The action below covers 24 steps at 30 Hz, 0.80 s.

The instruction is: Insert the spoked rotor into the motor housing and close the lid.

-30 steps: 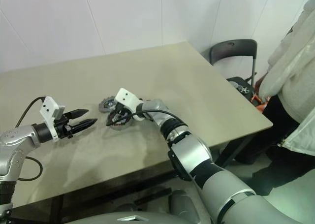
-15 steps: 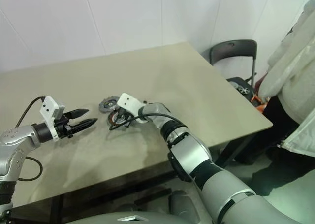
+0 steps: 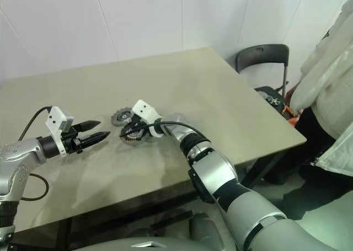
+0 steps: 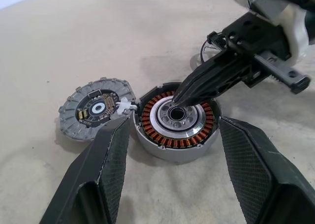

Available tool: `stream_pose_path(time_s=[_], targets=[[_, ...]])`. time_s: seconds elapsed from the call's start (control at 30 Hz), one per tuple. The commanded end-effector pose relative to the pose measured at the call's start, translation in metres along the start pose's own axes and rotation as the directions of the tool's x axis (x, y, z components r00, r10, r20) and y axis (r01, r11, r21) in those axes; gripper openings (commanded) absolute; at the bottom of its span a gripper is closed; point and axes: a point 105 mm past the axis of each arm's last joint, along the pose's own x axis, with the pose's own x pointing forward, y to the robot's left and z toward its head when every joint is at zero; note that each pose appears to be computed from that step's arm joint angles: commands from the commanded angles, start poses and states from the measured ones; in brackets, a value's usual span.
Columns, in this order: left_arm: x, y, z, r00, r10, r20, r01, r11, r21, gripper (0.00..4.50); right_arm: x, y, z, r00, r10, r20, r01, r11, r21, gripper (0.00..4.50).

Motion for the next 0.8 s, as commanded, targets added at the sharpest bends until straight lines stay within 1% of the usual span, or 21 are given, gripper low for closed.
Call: stream_pose_path(time_s=[0.03,0.17,0.23,0.3,0.4,0.47,0.6,0.63,0.67,0.73,0.77,0.8], targets=[[-0.007,0.002,0.011,1.000,0.016,0.018,-0.016,0.999,0.042,3.04,0.049,0.078,-0.005,0.994,0.105,-0.014,-0.105,0.994,0.025,0.02],[-0.008,0.000,0.010,1.000,0.015,0.016,-0.016,0.999,0.042,3.04,0.048,0.072,-0.010,0.997,0.070,-0.027,-0.067,0.992,0.106,0.02],[-0.007,0.000,0.010,1.000,0.014,0.014,-0.015,0.999,0.042,3.04,0.047,0.069,-0.016,0.996,0.061,-0.058,-0.056,0.995,0.081,0.02],[-0.007,0.001,0.010,1.000,0.015,0.013,-0.015,0.999,0.043,3.04,0.046,0.070,-0.014,0.996,0.078,-0.050,-0.073,0.993,0.089,0.02],[-0.006,0.001,0.010,1.000,0.010,0.012,-0.011,0.999,0.043,3.04,0.047,0.076,0.006,0.991,0.131,0.029,-0.133,0.987,0.095,0.02],[-0.004,0.001,0.010,1.000,0.006,0.012,-0.007,0.999,0.044,3.04,0.047,0.083,0.026,0.975,0.190,0.116,-0.202,0.973,0.109,0.02],[-0.002,0.001,0.012,1.000,0.001,0.016,-0.002,0.999,0.045,3.04,0.044,0.092,0.055,0.936,0.260,0.237,-0.295,0.947,0.125,0.02],[-0.002,0.002,0.012,1.000,-0.001,0.017,0.000,0.999,0.046,3.04,0.043,0.095,0.064,0.919,0.288,0.270,-0.327,0.938,0.112,0.02],[-0.002,0.001,0.013,1.000,-0.007,0.018,0.006,0.999,0.051,3.04,0.041,0.098,0.067,0.910,0.311,0.273,-0.337,0.940,0.052,0.02],[-0.001,0.000,0.014,1.000,-0.020,0.015,0.018,0.997,0.077,3.04,0.039,0.097,0.065,0.915,0.318,0.248,-0.310,0.948,-0.074,0.02],[-0.001,0.000,0.014,1.000,-0.026,0.014,0.024,0.996,0.089,3.04,0.036,0.094,0.066,0.914,0.311,0.261,-0.292,0.950,-0.109,0.02],[-0.001,0.000,0.015,0.999,-0.028,0.017,0.026,0.995,0.095,3.04,0.033,0.087,0.066,0.916,0.287,0.280,-0.265,0.957,-0.114,0.02]])
